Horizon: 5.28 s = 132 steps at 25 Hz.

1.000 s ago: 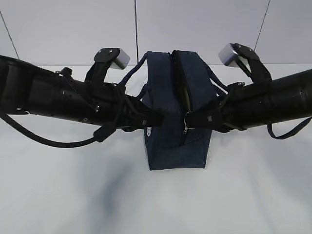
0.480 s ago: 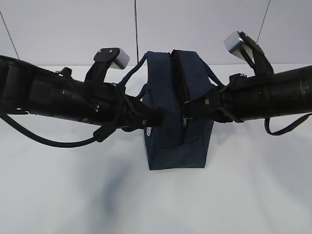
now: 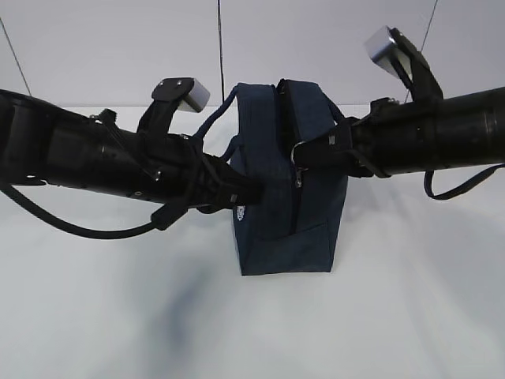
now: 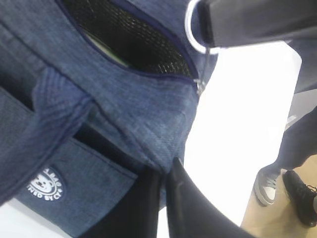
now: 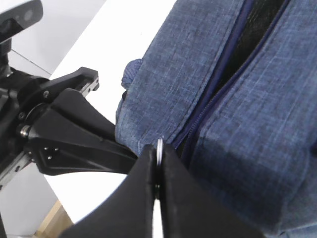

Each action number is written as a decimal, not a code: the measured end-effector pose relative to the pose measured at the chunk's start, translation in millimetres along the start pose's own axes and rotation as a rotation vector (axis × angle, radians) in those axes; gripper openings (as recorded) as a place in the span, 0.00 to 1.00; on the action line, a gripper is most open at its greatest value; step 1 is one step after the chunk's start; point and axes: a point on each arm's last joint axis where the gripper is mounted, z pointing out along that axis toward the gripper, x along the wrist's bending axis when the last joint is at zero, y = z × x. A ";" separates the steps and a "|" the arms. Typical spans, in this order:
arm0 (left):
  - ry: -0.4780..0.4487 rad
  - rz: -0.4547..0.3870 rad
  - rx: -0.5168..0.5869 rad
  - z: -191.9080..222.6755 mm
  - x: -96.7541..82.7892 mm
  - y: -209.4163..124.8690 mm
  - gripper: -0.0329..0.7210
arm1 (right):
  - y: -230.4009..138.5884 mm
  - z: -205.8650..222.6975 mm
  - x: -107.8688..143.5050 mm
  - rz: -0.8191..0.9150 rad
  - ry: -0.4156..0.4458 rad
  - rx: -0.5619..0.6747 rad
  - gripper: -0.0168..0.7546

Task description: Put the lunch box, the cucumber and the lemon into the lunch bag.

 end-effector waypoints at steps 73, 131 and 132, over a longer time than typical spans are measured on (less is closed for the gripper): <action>-0.021 0.061 0.039 -0.1 -1.7 -3.6 0.30 | 37.6 23.1 -19.7 0.262 -0.011 -0.046 0.02; 0.100 0.221 0.111 34.5 2.3 -31.3 0.03 | 43.1 14.6 -27.2 0.327 -0.069 -0.065 0.02; 0.100 0.221 0.111 34.5 2.3 -31.3 0.03 | 43.3 14.2 -28.2 0.340 -0.074 -0.068 0.02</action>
